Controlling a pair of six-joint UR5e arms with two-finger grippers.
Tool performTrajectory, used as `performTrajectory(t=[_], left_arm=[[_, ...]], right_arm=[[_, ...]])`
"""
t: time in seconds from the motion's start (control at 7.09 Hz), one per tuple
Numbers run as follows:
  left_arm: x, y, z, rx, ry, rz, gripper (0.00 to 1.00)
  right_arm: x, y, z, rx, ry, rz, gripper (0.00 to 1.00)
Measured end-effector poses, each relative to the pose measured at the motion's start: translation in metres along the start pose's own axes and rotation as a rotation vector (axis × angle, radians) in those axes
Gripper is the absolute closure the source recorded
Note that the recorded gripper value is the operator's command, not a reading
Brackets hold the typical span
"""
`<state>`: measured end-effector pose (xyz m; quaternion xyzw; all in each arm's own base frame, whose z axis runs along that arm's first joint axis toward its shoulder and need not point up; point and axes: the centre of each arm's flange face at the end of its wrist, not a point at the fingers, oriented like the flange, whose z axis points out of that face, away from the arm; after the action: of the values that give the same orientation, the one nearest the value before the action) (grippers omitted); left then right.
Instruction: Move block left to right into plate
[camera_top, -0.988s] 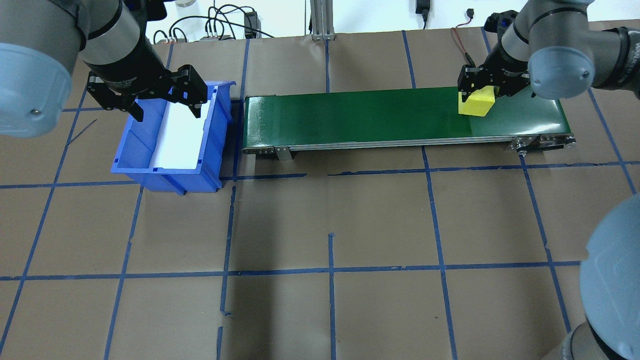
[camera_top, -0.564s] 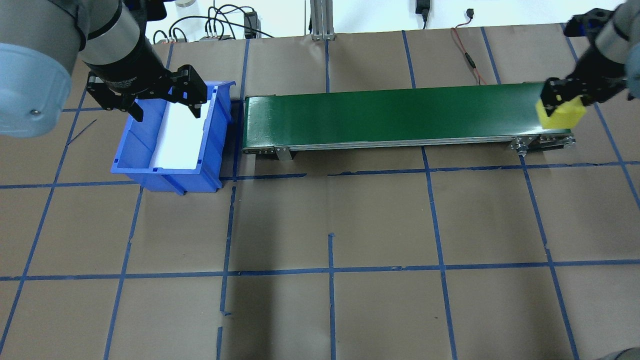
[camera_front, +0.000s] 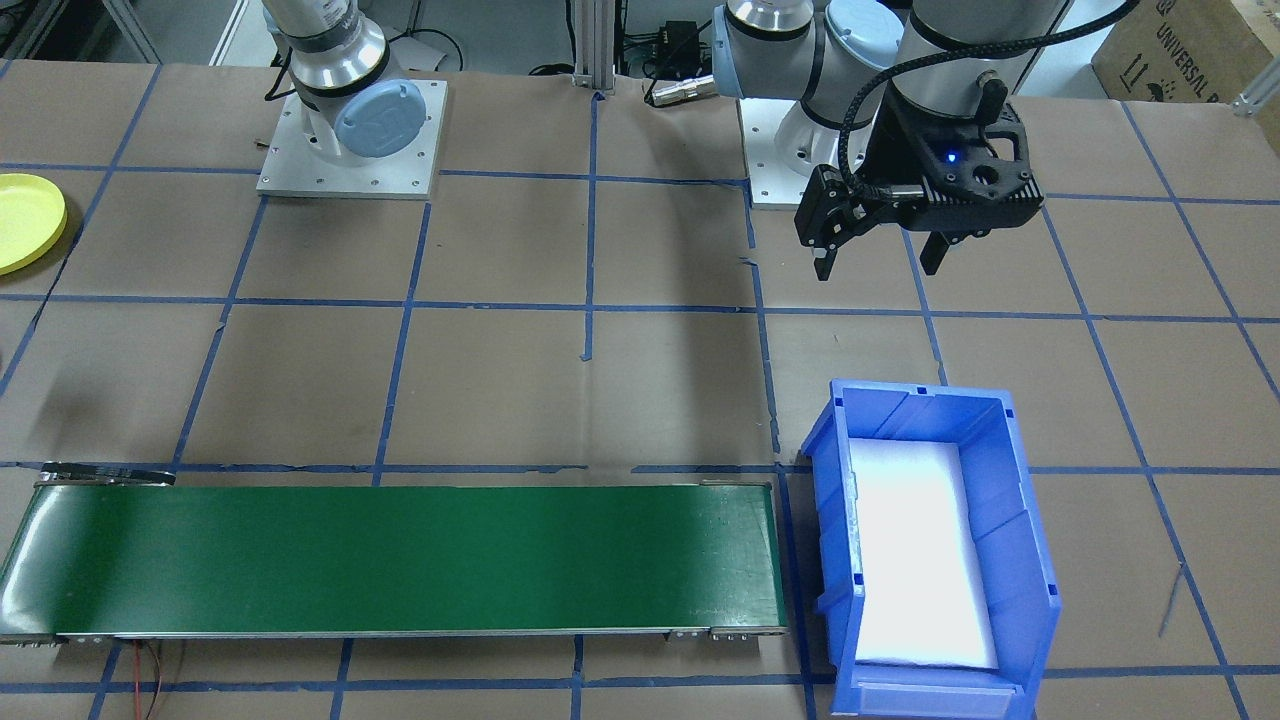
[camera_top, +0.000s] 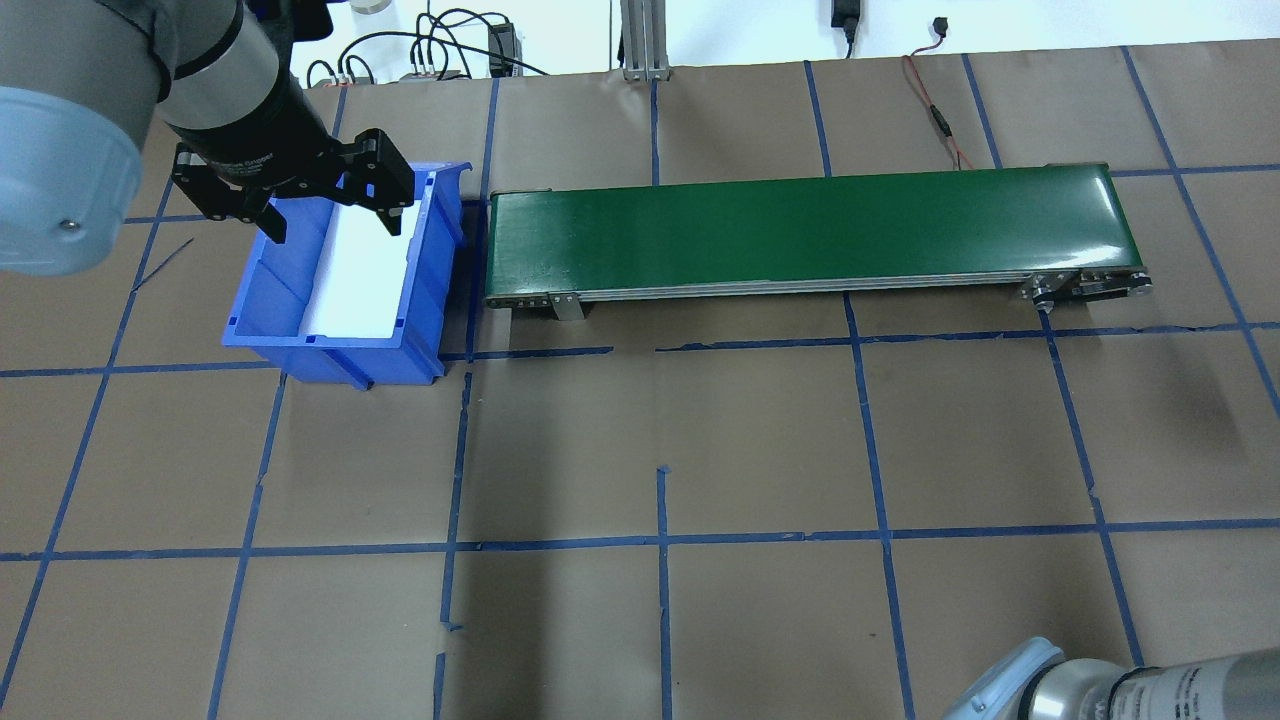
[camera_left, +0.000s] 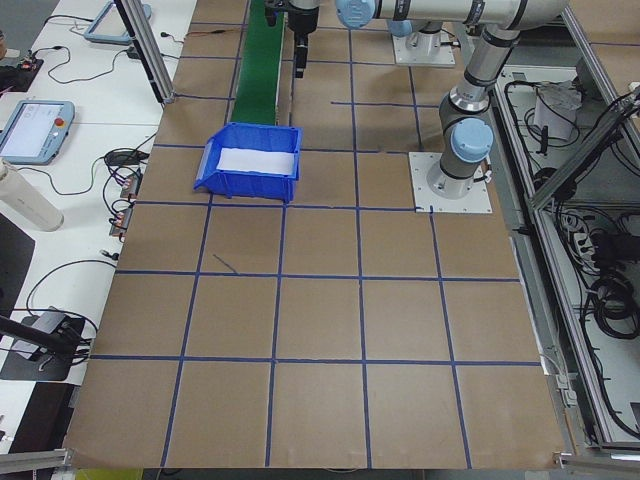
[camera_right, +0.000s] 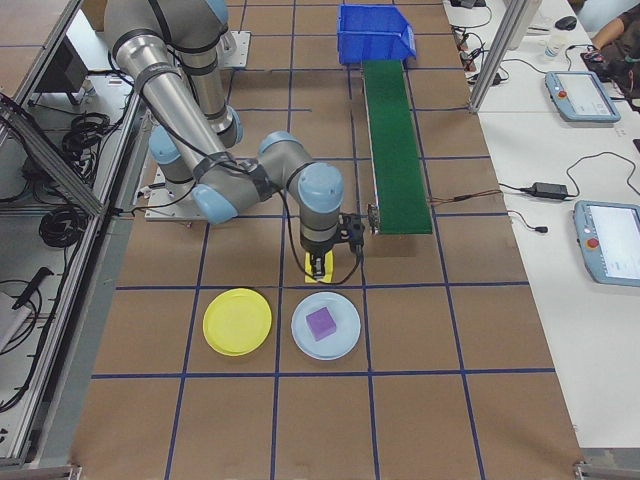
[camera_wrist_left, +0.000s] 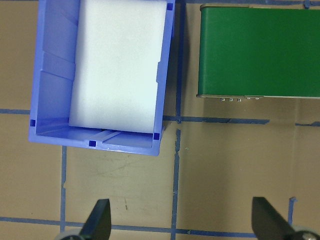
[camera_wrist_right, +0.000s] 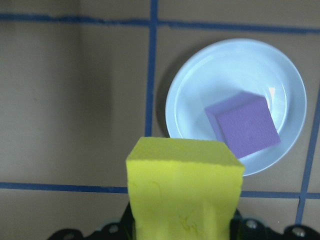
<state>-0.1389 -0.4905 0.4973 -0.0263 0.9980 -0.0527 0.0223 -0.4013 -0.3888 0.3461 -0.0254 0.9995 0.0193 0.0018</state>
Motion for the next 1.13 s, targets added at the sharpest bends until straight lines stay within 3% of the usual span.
performTrajectory(t=[0.28,0.56,0.85,0.99,1.13], left_arm=[[0.000,0.000,0.000,0.000,0.000,0.000,0.00],[0.000,0.000,0.000,0.000,0.000,0.000,0.00],[0.000,0.000,0.000,0.000,0.000,0.000,0.00],[0.000,0.000,0.000,0.000,0.000,0.000,0.00],[0.000,0.000,0.000,0.000,0.000,0.000,0.00]], right_arm=[[0.056,0.103,0.036,0.006,-0.082,0.037,0.63],[0.067,0.163,0.076,0.030,-0.167,0.093,0.63],[0.060,0.189,0.103,0.035,-0.223,0.134,0.62],[0.060,0.191,0.109,0.037,-0.225,0.141,0.59],[0.062,0.191,0.115,0.047,-0.221,0.144,0.48]])
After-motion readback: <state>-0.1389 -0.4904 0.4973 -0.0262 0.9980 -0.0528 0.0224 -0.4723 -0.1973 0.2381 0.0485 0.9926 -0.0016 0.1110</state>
